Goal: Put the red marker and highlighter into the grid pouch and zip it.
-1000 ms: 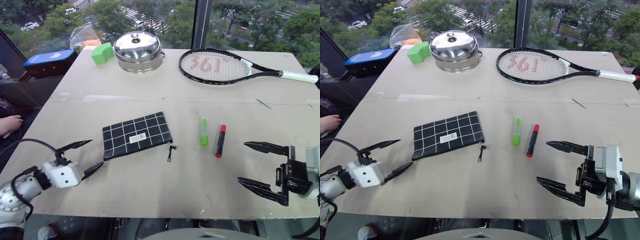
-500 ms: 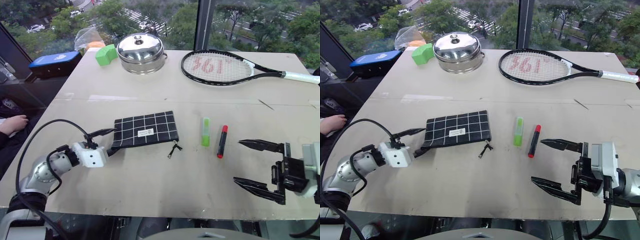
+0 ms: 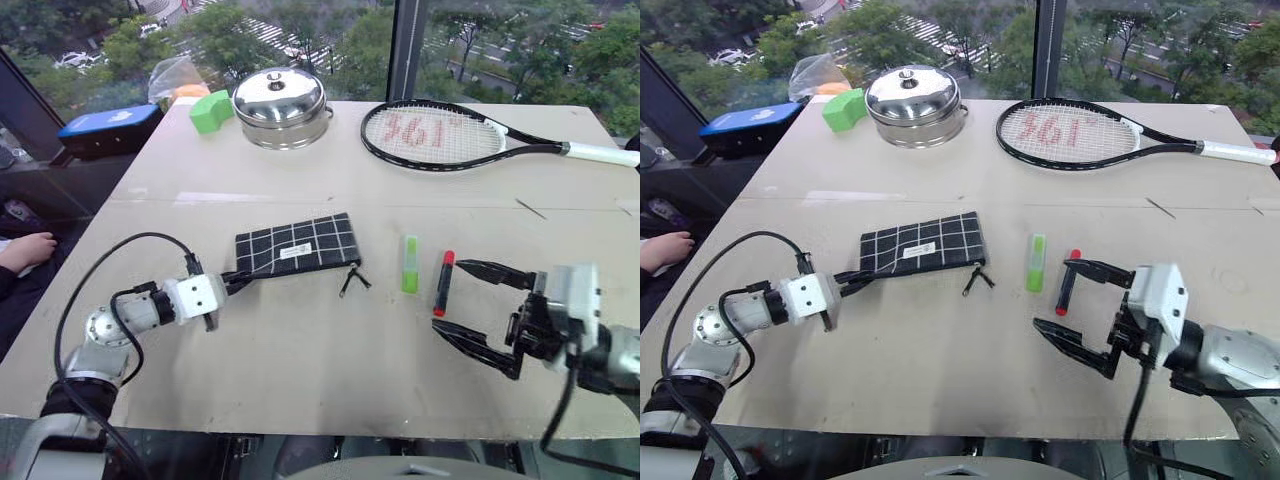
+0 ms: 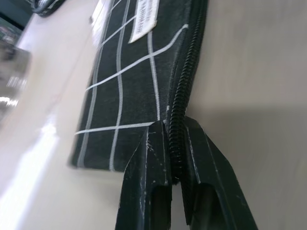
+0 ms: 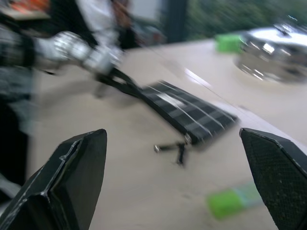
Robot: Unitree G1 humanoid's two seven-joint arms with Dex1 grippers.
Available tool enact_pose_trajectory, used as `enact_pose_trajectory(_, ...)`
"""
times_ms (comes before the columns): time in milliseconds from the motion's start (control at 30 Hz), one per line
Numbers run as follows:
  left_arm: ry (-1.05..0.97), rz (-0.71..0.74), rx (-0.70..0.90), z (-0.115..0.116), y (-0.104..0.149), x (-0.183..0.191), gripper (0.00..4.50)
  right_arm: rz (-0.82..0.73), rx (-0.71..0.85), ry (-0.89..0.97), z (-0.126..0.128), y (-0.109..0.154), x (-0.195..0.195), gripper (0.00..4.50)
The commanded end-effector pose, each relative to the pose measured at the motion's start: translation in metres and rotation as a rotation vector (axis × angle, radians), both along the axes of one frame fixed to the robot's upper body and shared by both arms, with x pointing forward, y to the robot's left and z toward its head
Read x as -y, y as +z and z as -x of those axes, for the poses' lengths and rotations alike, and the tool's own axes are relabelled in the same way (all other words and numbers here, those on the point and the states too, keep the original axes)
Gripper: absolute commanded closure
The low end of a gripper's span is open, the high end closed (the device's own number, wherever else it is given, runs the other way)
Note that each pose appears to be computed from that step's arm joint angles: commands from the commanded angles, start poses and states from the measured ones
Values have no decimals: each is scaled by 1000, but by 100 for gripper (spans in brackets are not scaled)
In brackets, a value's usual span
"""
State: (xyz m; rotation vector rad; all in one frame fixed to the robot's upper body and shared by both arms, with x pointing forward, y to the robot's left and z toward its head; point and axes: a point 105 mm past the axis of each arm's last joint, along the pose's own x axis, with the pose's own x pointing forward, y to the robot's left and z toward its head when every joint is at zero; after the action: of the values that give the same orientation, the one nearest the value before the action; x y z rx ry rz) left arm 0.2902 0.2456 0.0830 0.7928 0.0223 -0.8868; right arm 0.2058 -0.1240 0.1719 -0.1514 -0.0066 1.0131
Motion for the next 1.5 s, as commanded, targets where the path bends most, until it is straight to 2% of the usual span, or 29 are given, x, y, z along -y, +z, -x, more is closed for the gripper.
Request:
enact_pose_trajectory(33, -18, 111, -53, 0, 32, 28, 446, 150, -74, -171, -21, -22, -6, 0)
enact_pose_trajectory(67, -10, 111, -74, 1, 33, 33, 446, 181, -113, -208, -27, -29, -6, 0)
enact_pose_trajectory(200, 12, 154, -130, -4, 40, 60, 446, -4, -401, -251, -54, -47, -31, 0)
enact_pose_trajectory(333, 12, 170, -147, -6, 44, 78, 446, -79, -501, -394, -88, -53, -39, 0)
enact_pose_trajectory(567, 8, 169, -164, -5, 42, 86, 446, -142, -500, -418, -115, -42, -54, 0)
enact_pose_trajectory(700, 20, 169, -165, -7, 41, 83, 446, -155, -473, -414, -117, -32, -49, 0)
enact_pose_trajectory(1000, 26, 165, -171, -7, 37, 80, 446, -140, -451, -434, -118, -30, -39, 0)
enact_pose_trajectory(1033, 25, 164, -172, -7, 37, 80, 450, -143, -448, -434, -118, -30, -39, 50)
enact_pose_trajectory(1067, 25, 164, -172, -7, 37, 80, 450, -144, -444, -432, -118, -29, -38, 51)
enact_pose_trajectory(1100, 25, 163, -173, -7, 36, 80, 450, -145, -441, -431, -118, -28, -38, 74)
enact_pose_trajectory(1233, 17, 156, -181, -5, 34, 79, 450, -155, -439, -413, -117, -25, -40, 257)
enact_pose_trajectory(1333, 16, 153, -184, -6, 32, 78, 450, -147, -434, -398, -115, -25, -42, 421)
enact_pose_trajectory(1367, 17, 153, -185, -6, 32, 78, 450, -142, -431, -395, -114, -25, -42, 445)
enact_pose_trajectory(1500, 22, 158, -185, -6, 32, 77, 450, -115, -414, -374, -110, -23, -44, 445)
